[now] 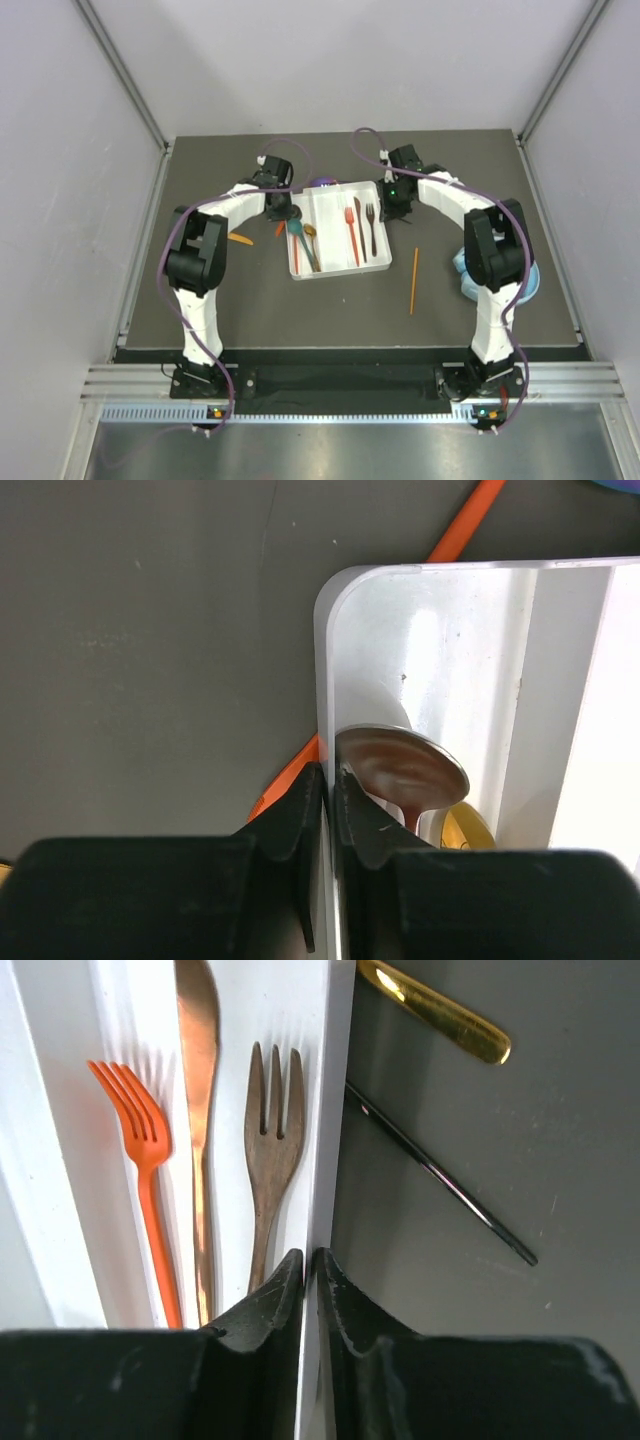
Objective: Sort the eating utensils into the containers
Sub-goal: Move the container to the center of the board, then pick up the fork at the center of the board.
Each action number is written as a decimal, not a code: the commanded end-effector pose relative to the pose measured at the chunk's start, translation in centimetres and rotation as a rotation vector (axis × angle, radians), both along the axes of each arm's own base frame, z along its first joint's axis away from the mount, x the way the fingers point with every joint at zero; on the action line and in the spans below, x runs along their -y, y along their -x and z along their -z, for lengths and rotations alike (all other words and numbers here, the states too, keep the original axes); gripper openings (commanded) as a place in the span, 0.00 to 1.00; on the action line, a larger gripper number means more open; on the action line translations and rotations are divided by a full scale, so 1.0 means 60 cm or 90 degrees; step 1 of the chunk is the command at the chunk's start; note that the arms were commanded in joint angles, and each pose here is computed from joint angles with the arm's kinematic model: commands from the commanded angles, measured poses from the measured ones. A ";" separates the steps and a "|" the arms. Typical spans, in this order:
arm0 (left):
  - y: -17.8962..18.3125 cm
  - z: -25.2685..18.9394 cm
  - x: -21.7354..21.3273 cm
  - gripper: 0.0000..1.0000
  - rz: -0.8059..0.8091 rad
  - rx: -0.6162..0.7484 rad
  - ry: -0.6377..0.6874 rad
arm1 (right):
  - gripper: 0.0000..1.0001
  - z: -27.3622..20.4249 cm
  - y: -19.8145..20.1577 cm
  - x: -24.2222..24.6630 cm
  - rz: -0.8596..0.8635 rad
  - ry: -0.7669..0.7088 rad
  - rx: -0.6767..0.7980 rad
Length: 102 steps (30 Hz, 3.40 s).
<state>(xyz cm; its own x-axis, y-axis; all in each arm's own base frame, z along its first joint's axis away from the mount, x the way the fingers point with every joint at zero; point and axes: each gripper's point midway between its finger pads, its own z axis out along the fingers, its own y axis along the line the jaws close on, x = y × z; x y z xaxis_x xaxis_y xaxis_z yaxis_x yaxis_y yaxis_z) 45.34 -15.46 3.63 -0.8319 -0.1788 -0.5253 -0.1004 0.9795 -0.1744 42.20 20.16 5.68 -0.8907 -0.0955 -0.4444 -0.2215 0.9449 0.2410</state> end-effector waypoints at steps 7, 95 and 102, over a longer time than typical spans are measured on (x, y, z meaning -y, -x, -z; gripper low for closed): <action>0.030 0.010 -0.010 0.00 0.023 -0.049 -0.054 | 0.00 0.046 0.058 0.003 -0.017 0.035 -0.063; -0.028 -0.003 0.043 0.48 0.260 -0.020 -0.020 | 0.40 -0.067 0.161 0.084 0.036 -0.002 0.038; -0.039 0.025 0.045 0.45 0.271 -0.073 -0.037 | 0.40 -0.063 0.163 0.082 0.035 -0.011 0.031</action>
